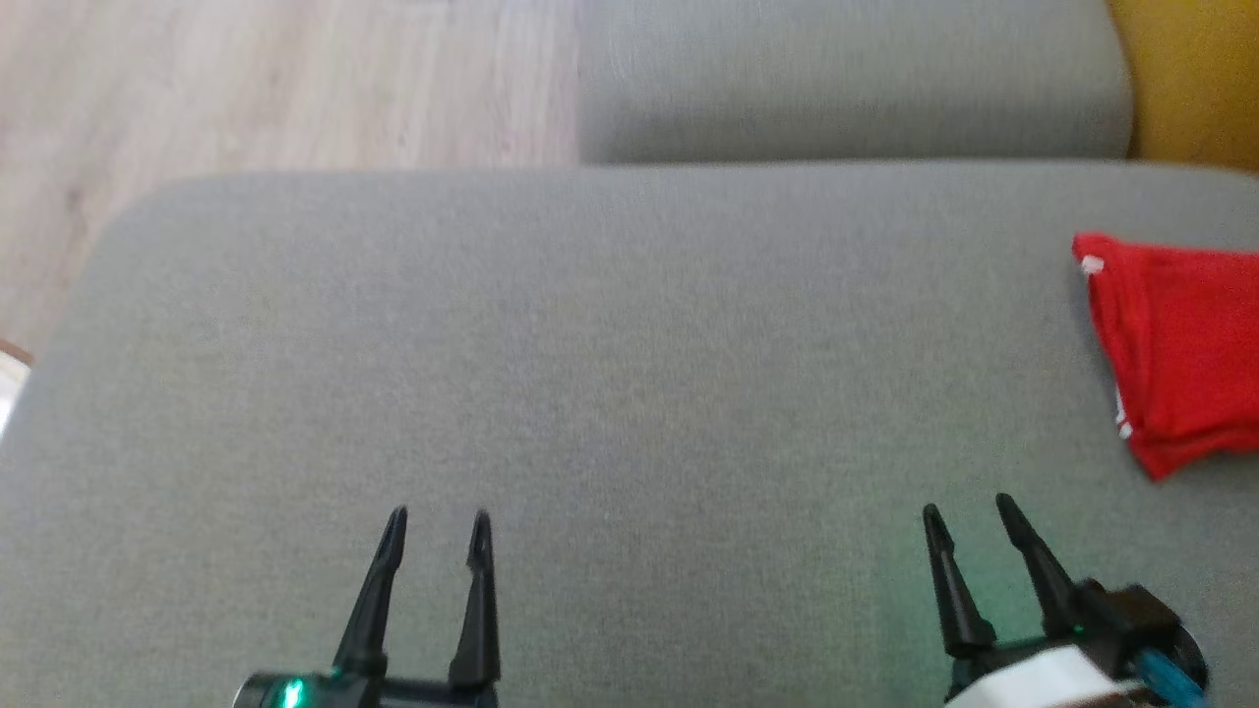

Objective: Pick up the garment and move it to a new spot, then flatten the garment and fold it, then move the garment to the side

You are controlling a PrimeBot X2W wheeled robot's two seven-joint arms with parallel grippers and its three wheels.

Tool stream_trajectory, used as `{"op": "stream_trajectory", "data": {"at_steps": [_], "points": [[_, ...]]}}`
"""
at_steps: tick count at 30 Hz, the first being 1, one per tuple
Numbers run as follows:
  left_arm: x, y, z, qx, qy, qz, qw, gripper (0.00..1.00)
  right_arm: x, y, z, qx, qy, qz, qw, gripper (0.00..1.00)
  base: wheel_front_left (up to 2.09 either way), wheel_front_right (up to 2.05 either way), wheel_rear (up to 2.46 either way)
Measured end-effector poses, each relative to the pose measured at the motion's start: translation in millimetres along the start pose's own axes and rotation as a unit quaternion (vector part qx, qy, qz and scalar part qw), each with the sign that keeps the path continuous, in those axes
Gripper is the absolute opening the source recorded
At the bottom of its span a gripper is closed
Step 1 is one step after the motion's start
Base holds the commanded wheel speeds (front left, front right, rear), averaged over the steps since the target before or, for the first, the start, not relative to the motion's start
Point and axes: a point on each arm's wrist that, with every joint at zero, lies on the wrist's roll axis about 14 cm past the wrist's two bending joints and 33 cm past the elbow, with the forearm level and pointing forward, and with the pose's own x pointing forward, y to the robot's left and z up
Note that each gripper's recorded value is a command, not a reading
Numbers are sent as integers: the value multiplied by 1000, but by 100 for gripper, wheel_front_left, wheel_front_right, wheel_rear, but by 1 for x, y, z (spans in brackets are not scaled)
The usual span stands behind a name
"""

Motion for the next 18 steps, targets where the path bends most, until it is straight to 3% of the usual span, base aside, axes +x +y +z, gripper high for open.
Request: {"op": "stream_trajectory", "data": {"at_steps": [5, 11, 18], "points": [[-17, 12, 9, 8, -17, 18, 1000, 100, -20, -6, 41, -12, -71, -26, 997, 100, 0, 0, 0], [-31, 22, 8, 9, -17, 31, 999, 100, -45, -3, 34, -22, -65, -33, 997, 100, 0, 0, 0], [-35, 29, 5, 13, -13, 40, 999, 100, -47, -5, 39, -21, -74, -36, 996, 100, 0, 0, 0]]}}
